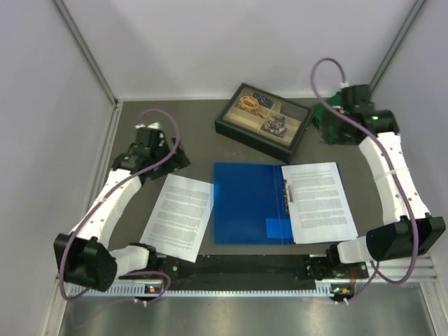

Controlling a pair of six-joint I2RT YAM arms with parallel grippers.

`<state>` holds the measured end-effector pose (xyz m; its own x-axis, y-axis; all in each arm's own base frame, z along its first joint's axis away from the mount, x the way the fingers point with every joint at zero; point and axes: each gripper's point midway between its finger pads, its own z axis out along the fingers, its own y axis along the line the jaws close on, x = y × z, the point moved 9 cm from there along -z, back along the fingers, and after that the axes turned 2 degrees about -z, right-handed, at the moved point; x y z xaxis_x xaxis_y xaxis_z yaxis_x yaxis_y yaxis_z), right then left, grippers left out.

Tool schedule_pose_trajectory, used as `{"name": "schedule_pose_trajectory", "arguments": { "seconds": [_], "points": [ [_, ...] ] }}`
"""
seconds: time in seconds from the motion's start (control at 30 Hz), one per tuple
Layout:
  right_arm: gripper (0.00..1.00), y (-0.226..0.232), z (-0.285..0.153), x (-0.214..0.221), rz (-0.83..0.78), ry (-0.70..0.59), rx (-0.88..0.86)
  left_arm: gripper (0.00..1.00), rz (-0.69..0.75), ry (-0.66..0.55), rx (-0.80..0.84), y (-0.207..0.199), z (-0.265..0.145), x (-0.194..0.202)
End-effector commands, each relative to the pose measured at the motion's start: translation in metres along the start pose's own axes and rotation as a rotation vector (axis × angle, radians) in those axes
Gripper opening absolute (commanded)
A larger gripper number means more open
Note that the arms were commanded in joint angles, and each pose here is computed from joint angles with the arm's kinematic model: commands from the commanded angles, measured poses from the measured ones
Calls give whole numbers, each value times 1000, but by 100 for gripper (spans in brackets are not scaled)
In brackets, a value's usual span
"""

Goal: Put the files into the folder

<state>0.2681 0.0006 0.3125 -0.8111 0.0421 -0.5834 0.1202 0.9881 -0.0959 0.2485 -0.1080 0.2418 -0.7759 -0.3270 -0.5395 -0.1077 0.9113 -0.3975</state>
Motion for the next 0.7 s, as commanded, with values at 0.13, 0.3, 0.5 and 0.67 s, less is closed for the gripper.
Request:
{"name": "schedule_pose_trajectory", "arguments": {
  "seconds": [0.13,0.3,0.5,0.67],
  "points": [
    [99,186,-60,27,-237,-316,-88,95,-339,31,-143,94,-4,15],
    [99,312,-68,82,-170,-170,-571,93,-542,148,-185,132,11,32],
    [78,396,-71,153,-23,180,-782,92,-704,181,-229,155,18,43],
    [79,435,-69,210,-19,197,-737,92,-745,238,-248,160,28,51]
  ]
}}
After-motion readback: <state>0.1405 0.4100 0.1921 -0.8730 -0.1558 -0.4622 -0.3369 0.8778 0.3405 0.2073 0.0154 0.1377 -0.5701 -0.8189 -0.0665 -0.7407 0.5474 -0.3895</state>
